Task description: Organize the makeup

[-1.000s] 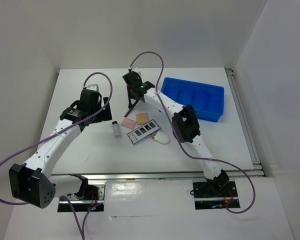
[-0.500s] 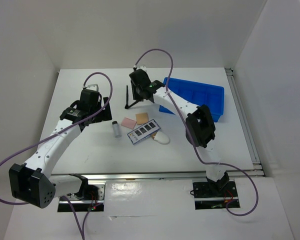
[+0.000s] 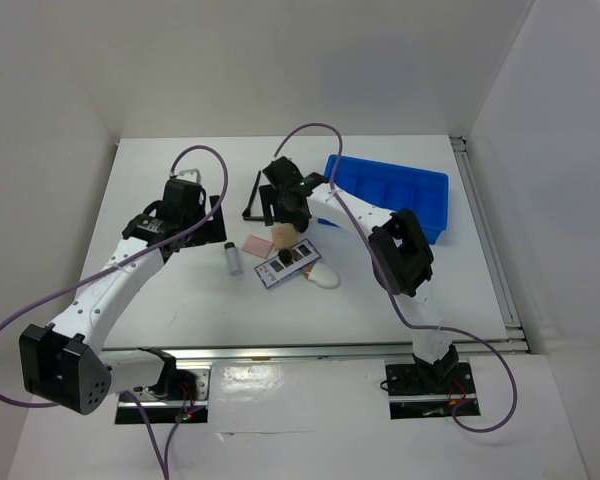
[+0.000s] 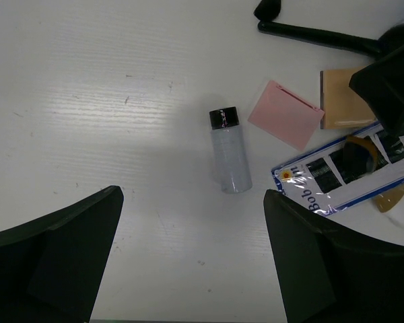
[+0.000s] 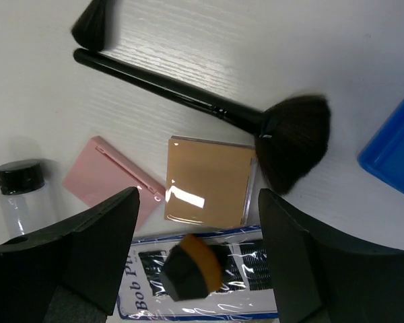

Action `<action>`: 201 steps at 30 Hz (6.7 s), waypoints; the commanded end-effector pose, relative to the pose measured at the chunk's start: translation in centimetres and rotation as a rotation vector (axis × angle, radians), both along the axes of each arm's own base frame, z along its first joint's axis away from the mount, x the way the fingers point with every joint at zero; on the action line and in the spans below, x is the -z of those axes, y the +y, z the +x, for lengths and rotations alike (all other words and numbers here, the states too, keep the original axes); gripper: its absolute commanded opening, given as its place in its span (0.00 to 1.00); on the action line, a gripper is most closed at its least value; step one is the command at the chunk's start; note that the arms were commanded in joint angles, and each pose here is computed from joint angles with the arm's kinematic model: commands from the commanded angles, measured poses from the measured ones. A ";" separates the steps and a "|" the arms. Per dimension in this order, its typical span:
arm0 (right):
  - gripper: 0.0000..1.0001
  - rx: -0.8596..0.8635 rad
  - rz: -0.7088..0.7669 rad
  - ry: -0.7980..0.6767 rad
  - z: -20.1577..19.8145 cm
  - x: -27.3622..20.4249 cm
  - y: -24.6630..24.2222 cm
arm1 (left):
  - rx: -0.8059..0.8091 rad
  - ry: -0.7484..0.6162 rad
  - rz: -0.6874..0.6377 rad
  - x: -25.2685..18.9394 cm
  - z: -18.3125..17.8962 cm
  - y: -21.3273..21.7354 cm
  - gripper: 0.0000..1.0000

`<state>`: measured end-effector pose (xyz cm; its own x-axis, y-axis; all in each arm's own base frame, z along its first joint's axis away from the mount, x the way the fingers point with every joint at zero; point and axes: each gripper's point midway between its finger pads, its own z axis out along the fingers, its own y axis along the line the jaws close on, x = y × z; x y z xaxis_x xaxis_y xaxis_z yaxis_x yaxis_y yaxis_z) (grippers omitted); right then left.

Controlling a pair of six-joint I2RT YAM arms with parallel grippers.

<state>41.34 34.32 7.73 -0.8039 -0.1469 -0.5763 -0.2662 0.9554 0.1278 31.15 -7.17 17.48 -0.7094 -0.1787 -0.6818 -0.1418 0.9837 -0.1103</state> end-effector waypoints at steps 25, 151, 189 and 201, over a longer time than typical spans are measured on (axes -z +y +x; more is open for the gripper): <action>0.95 -0.182 0.122 0.053 -10.5 -1.0 3.5 | -0.017 -0.030 -0.018 -1.0 -0.4 -0.1 1.00; 0.59 -0.006 0.084 -0.407 12.4 2.8 11.1 | -0.150 -0.195 -0.010 -6.6 -0.7 1.7 1.00; 0.07 0.484 0.277 -0.402 9.3 -13.5 -13.1 | -0.077 -0.185 -0.068 -6.2 0.0 -0.2 1.00; 0.28 0.527 0.161 -0.295 11.6 -6.9 -16.0 | -0.078 -0.176 -0.063 -6.0 -0.2 -0.1 1.00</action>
